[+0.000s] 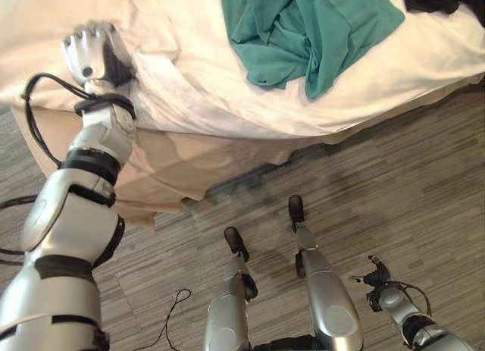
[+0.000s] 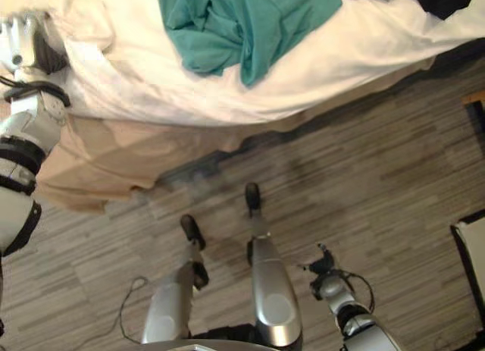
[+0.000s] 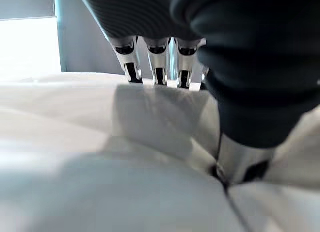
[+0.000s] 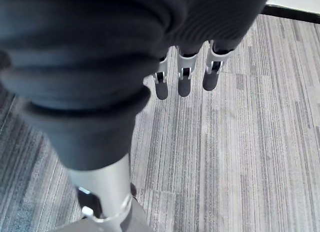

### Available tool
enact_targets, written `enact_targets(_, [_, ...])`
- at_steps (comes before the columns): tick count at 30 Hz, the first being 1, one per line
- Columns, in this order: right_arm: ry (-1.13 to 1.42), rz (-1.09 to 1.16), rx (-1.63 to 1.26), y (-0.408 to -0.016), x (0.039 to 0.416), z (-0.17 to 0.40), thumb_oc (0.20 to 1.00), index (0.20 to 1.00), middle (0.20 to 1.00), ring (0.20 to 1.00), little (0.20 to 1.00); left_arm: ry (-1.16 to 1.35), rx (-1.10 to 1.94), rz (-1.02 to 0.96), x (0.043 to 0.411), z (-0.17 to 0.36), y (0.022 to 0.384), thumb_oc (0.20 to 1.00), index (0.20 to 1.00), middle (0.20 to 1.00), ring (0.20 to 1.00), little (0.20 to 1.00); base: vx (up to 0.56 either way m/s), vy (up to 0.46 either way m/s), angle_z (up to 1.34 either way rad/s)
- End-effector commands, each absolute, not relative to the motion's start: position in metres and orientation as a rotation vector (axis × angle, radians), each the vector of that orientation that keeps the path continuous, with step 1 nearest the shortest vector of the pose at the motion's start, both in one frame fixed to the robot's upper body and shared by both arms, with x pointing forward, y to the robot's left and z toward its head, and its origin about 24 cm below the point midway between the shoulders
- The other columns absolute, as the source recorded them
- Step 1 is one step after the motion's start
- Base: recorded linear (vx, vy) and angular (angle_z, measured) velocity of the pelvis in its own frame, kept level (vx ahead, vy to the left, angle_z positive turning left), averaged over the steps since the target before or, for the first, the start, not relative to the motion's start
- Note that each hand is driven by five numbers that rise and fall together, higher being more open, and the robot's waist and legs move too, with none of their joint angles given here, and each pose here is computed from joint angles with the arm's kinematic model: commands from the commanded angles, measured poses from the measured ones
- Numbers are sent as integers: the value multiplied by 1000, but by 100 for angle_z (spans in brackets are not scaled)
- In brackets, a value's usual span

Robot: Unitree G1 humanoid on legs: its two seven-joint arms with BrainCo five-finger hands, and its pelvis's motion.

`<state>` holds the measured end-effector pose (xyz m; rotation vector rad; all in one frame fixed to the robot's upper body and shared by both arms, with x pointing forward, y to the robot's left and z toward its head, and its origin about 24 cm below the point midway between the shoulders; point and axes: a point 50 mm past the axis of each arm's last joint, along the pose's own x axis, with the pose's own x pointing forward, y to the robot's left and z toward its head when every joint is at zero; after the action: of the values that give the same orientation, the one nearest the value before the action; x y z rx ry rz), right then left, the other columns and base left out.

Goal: Tidy up the quilt and then pick up the clothes from the bed and put them into the laundry hamper.

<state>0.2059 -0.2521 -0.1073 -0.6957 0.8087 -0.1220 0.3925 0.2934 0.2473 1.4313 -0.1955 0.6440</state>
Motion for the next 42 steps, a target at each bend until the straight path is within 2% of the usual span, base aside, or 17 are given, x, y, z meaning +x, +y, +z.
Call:
enact_targets(1, [934,-149,-685,-260,174,-124,1000,1000,1000,1000,1000,35,1543,610,382,212,322,200,200,200,200,200,99,-15,8])
enact_targets(5, [995,-174,-709,-271,163,-126,1000,1000,1000,1000,1000,255,1526,454,360,125,331,200,200,200,200,200,121,15,0])
enact_targets(6, [992,-171,-727,-274,163,-124,1000,1000,1000,1000,1000,384,1496,414,338,86,342,423,423,423,423,423,163,57,-8])
enact_targets(7, [959,-160,-733,-273,170,-121,1000,1000,1000,1000,1000,518,1480,379,311,49,354,915,915,915,915,915,194,71,-12])
enact_targets(8, [902,-146,-740,-272,179,-115,1000,1000,1000,1000,1000,654,1449,349,280,17,365,1000,1000,1000,1000,1000,220,114,-19])
enact_targets(13, [493,-38,-789,-260,234,-52,1000,1000,1000,1000,1000,1284,1231,302,99,-83,393,1000,1000,1000,1000,1000,135,87,-18])
enact_targets(19, [244,65,-825,-240,266,-1,1000,1000,1000,1000,1000,1582,1010,368,-5,-105,382,1000,1000,1000,1000,1000,60,49,12])
enact_targets(20, [91,107,-862,-229,281,33,344,344,344,344,344,1683,948,395,-41,-107,375,1000,1000,1000,1000,1000,50,70,38])
enact_targets(21, [40,116,-877,-225,287,45,200,200,200,200,200,1714,919,400,-52,-108,371,1000,1000,1000,1000,1000,30,56,34])
enact_targets(23, [-73,138,-890,-210,303,71,200,200,200,200,200,1748,872,407,-67,-112,361,1000,1000,1000,1000,1000,-9,47,31])
enact_targets(29, [-356,187,-852,-146,356,151,200,200,200,200,200,1535,928,314,-10,-127,346,1000,1000,1000,1000,1000,-146,7,22])
enact_targets(30, [-436,155,-849,-129,374,185,200,200,200,200,200,1332,989,265,47,-127,340,1000,1000,1000,1000,1000,-190,0,40])
enact_targets(32, [-460,138,-838,-121,382,199,200,200,200,200,200,1206,1028,232,81,-123,332,1000,1000,1000,1000,1000,-219,8,38])
enact_targets(33, [-449,115,-833,-109,394,207,200,200,200,200,200,985,1086,148,139,-114,312,1000,1000,1000,1000,1000,-173,17,28])
enact_targets(34, [-449,115,-833,-109,394,207,200,200,200,200,200,985,1086,148,139,-114,312,1000,1000,1000,1000,1000,-149,27,25])
enact_targets(38, [-295,47,-882,-105,414,190,200,200,200,200,200,516,1165,-14,243,-72,249,1000,1000,1000,1000,1000,-135,25,30])
enact_targets(42, [-97,69,-872,-108,410,136,200,200,200,200,200,303,1139,-37,285,-42,213,1000,1000,1000,1000,1000,-88,9,33])
